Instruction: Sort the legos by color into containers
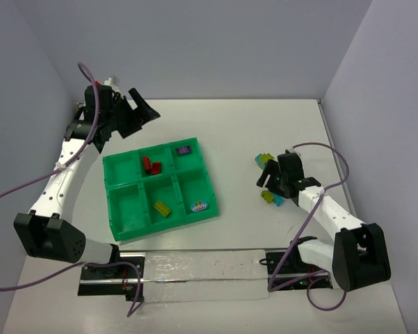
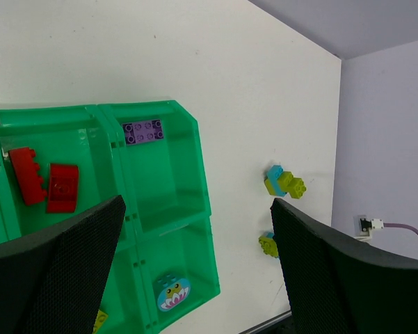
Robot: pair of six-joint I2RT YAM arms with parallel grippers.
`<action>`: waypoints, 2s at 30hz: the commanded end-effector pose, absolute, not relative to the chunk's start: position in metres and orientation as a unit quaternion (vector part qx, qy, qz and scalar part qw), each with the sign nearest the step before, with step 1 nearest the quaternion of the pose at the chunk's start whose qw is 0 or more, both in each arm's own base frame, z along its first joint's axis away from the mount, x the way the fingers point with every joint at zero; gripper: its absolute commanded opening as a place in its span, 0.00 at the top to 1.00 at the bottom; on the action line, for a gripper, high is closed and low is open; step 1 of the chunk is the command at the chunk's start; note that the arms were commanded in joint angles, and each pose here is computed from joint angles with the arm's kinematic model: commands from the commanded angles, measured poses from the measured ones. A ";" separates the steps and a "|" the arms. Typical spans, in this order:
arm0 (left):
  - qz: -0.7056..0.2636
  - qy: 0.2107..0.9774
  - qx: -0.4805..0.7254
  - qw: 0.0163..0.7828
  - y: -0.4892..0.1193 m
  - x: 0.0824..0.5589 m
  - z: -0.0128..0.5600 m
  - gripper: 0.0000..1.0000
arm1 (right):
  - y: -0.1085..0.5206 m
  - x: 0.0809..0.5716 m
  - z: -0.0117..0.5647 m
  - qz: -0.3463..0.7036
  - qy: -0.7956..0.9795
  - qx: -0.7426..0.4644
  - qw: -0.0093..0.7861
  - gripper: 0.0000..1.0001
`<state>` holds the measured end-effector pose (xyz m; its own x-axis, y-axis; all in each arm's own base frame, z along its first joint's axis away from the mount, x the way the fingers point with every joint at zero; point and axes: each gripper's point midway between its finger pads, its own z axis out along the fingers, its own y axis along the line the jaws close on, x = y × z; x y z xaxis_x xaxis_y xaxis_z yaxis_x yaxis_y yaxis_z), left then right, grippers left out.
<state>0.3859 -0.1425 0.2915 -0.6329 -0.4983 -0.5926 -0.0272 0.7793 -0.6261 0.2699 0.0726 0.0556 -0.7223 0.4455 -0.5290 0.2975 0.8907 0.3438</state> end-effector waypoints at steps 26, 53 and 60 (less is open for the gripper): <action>-0.323 0.841 -0.121 0.416 -0.161 0.384 0.313 0.07 | 0.038 0.241 0.073 0.088 0.885 0.312 0.335 0.18; -0.326 0.847 -0.117 0.403 -0.166 0.382 0.302 0.07 | 0.126 0.267 0.049 0.200 0.922 0.177 0.279 0.21; -0.329 0.849 -0.115 0.397 -0.170 0.386 0.299 0.07 | 0.128 0.268 0.044 0.193 0.934 0.136 0.269 0.23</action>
